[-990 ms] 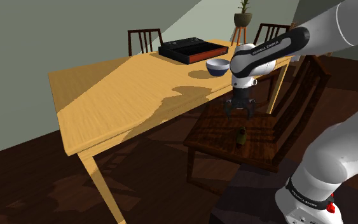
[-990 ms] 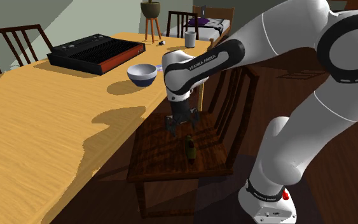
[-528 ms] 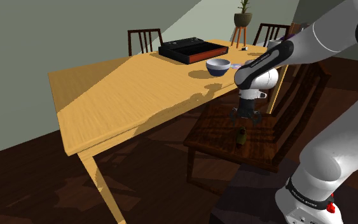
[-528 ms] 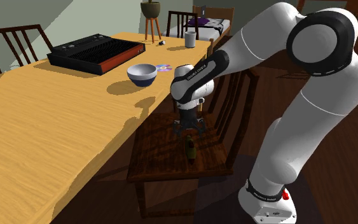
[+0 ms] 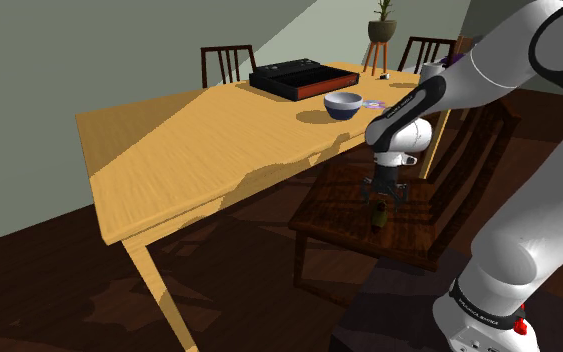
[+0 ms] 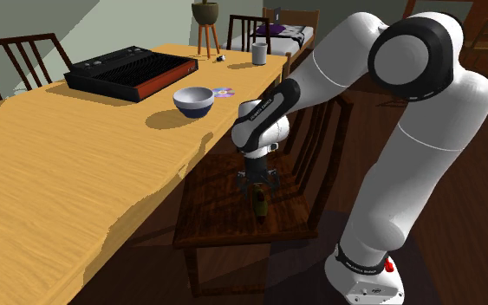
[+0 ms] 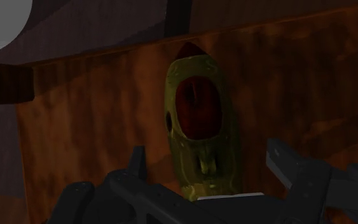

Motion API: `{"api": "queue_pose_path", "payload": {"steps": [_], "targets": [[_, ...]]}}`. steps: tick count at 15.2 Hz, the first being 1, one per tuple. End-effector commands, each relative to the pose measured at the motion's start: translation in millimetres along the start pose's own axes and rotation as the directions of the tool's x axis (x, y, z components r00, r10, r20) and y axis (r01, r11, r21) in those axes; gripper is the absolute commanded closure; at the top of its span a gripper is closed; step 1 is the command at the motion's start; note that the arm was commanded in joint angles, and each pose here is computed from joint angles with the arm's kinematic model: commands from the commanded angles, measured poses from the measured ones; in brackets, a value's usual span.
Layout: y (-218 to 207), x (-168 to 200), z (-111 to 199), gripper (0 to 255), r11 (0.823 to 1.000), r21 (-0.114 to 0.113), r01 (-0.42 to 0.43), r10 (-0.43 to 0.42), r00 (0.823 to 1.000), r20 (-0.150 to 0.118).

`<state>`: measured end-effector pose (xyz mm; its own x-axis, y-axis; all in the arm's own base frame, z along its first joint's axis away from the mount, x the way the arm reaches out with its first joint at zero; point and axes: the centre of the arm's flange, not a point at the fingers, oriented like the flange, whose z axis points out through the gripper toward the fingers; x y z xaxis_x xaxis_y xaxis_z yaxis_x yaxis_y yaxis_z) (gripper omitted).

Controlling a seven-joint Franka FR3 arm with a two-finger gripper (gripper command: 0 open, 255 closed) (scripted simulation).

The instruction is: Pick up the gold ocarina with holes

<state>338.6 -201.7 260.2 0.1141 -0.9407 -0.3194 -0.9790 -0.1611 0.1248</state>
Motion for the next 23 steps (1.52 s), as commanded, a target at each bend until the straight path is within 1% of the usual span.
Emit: {"api": "queue_pose_path", "payload": {"steps": [1,10,23], "targets": [[-0.6,0.3,1.7,255,1.0,0.0,0.0,0.0,1.0,0.0],[-0.1,0.8,2.5,255,1.0,0.0,0.0,0.0,1.0,0.0],[8.5,-21.1,-62.0,255,1.0,0.0,0.0,0.0,1.0,0.0]]}}
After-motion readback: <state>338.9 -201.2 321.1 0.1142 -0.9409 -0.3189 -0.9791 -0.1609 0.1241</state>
